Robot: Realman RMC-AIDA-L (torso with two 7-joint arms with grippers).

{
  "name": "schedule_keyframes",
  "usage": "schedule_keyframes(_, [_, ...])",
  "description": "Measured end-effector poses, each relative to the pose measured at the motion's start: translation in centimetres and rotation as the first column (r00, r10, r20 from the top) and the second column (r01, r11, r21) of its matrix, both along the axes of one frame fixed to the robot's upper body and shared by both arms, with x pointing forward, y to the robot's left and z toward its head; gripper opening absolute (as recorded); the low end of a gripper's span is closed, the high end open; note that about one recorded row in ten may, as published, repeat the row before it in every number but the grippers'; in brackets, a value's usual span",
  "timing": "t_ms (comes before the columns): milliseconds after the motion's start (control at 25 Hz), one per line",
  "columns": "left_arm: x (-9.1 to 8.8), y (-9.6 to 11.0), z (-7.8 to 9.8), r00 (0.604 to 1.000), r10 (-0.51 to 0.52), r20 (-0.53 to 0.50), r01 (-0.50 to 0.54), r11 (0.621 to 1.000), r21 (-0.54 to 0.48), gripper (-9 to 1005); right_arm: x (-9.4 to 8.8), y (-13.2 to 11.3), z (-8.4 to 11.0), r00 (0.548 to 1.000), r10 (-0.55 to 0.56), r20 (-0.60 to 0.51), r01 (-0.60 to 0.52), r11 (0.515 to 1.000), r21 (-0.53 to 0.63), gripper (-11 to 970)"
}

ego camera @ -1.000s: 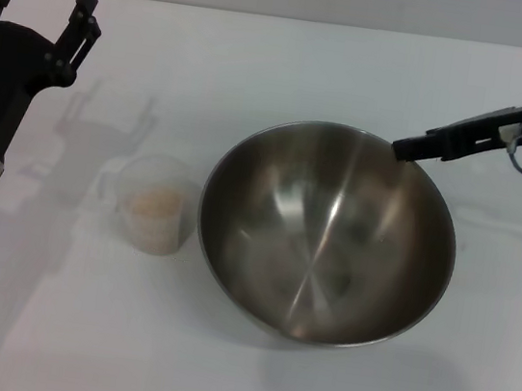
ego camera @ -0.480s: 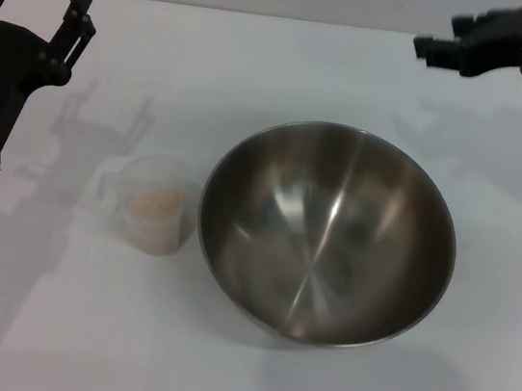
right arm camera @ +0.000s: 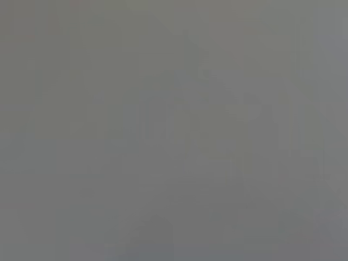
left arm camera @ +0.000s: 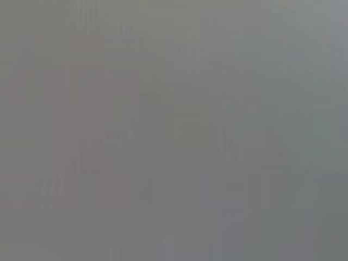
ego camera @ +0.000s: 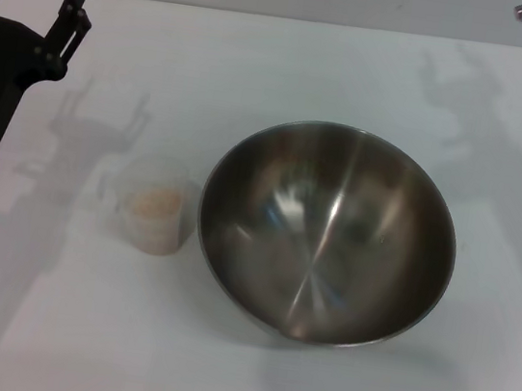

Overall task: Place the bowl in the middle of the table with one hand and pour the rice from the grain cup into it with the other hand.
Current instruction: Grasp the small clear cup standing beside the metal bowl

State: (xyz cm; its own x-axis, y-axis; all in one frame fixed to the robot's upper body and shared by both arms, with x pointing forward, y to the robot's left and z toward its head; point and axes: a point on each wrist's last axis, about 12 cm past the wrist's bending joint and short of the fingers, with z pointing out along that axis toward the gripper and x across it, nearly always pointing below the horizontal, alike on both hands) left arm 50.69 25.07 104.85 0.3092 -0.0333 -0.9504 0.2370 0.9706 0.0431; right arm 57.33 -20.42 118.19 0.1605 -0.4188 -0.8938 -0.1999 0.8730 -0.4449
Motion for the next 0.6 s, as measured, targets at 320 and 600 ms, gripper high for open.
schedule_keyframes(320, [0.0,-0.1,0.3,1.0,0.004,0.023,-0.003,1.0,-0.018,737,-4.8,1.1,-5.7,0.894,-0.098,0.436,0.034,0.988,0.154,524])
schedule_keyframes(600, [-0.8,0.2,0.0,1.0,-0.015,0.005,0.016,0.998,-0.068,736,-8.2,-7.1,-11.3,0.933,-0.063,0.354,-0.111,0.885,0.453,524])
